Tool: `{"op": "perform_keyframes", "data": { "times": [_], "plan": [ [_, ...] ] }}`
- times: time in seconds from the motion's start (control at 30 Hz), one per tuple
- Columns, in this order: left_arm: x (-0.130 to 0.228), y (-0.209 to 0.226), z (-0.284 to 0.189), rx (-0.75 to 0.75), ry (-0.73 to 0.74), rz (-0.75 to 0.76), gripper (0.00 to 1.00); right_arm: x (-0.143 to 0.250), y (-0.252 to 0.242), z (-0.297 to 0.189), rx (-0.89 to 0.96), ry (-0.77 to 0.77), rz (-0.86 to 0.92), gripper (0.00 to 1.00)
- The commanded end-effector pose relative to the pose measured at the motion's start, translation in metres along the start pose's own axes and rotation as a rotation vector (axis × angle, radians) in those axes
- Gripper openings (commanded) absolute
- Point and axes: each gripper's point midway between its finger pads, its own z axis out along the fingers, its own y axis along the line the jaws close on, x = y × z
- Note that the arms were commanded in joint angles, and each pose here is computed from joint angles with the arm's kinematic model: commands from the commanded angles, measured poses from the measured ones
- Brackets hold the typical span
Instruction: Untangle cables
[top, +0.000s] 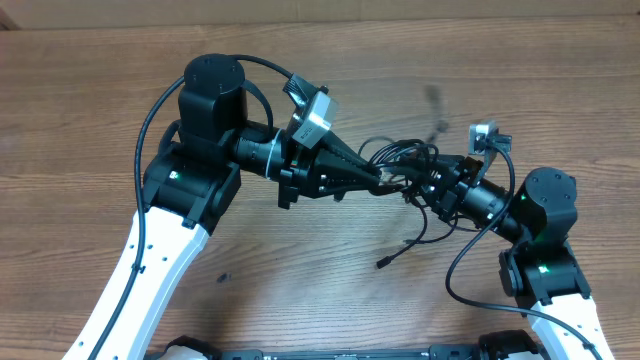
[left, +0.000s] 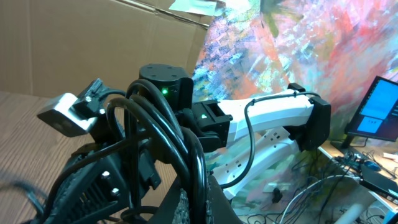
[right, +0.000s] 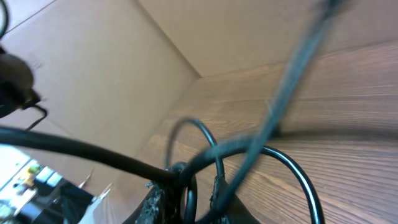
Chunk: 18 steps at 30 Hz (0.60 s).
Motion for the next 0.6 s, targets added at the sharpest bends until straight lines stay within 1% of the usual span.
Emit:
{"op": "perform_keyframes", "data": {
  "times": [0.0,0.03,0.07,0.1,0.13,0.37,0.43,0.47,0.5,0.57],
  "plan": [
    [-0.01,-0.023,-0.003,0.071,0.003,0.033,0.04,-0.009,-0.015,0.0,0.079,-0.042,0.007,0.19],
    [-0.01,-0.022,-0.004,0.066,0.001,0.033,0.04,-0.009,-0.014,0.0,0.079,-0.043,0.007,0.19],
    [-0.01,-0.021,-0.005,0.061,0.0,0.029,0.04,-0.009,-0.014,0.0,0.079,-0.044,0.006,0.23],
    [-0.011,-0.019,-0.007,0.053,-0.003,0.029,0.04,-0.009,-0.015,0.0,0.081,-0.046,0.005,0.33],
    [-0.011,-0.018,-0.009,0.046,-0.005,0.028,0.04,-0.01,-0.015,0.0,0.08,-0.047,0.005,0.4],
    [-0.014,-0.007,-0.026,-0.012,-0.024,-0.022,0.04,-0.011,-0.014,-0.001,0.078,-0.05,0.001,0.59],
    [-0.015,-0.003,-0.032,-0.034,-0.032,-0.026,0.04,-0.011,-0.013,-0.001,0.077,-0.052,-0.001,0.7],
    [-0.015,-0.002,-0.035,-0.043,-0.035,-0.029,0.04,-0.011,-0.013,-0.001,0.077,-0.053,-0.002,0.78],
    [-0.016,0.0,-0.038,-0.054,-0.039,-0.034,0.04,-0.012,-0.013,-0.001,0.075,-0.055,-0.004,0.84],
    [-0.016,0.002,-0.042,-0.068,-0.045,-0.056,0.04,-0.013,-0.011,-0.001,0.072,-0.06,-0.008,0.89]
  ]
}}
